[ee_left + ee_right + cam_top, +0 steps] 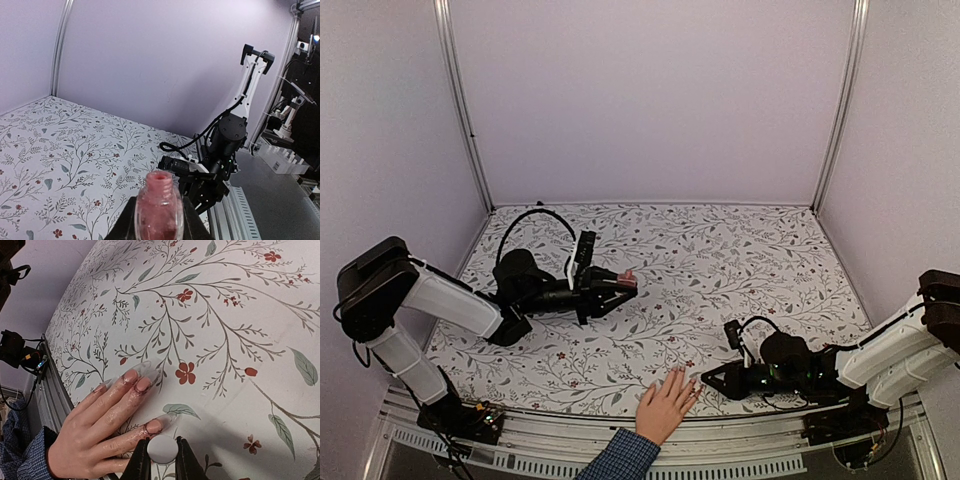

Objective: Paint the nails
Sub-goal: Paint the nail polish on the nail.

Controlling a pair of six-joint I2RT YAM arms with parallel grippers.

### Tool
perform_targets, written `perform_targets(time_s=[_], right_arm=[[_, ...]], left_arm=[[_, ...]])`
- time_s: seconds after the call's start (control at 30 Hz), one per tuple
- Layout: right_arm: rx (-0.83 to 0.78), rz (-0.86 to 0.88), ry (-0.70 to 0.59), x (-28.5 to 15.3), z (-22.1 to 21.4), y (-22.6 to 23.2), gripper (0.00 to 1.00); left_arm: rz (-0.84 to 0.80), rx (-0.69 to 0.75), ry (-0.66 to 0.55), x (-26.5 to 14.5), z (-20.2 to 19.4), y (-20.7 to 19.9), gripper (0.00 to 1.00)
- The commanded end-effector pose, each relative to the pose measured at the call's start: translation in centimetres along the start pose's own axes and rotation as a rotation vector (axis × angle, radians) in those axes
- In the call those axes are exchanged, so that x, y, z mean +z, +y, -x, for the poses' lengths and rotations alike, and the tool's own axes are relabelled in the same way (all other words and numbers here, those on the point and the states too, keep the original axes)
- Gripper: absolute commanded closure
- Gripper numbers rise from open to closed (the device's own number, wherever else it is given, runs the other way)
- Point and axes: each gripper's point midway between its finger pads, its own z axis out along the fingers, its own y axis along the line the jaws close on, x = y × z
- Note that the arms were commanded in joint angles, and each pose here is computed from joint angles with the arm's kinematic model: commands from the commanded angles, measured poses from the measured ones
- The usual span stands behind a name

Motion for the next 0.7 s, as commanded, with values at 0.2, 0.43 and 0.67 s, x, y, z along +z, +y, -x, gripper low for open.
perform_targets(time_s=[0.2, 0.43, 0.67], right_arm=[[0.016, -0.007, -0.035, -0.2, 0.7, 0.2, 1.0], [0.009, 0.034, -0.069, -1.0, 1.1, 0.6, 1.0], [-0.027, 0.082, -0.065, -1.1, 1.0, 1.8, 1.0]], left_arm=[[-0.003, 0.006, -0.021, -0.2, 0.4, 0.3, 1.0], [-0.004, 0.006, -0.023, -0.2, 0.4, 0.3, 1.0], [-0.004, 0.002, -0.024, -0.2, 0.4, 0.3, 1.0]])
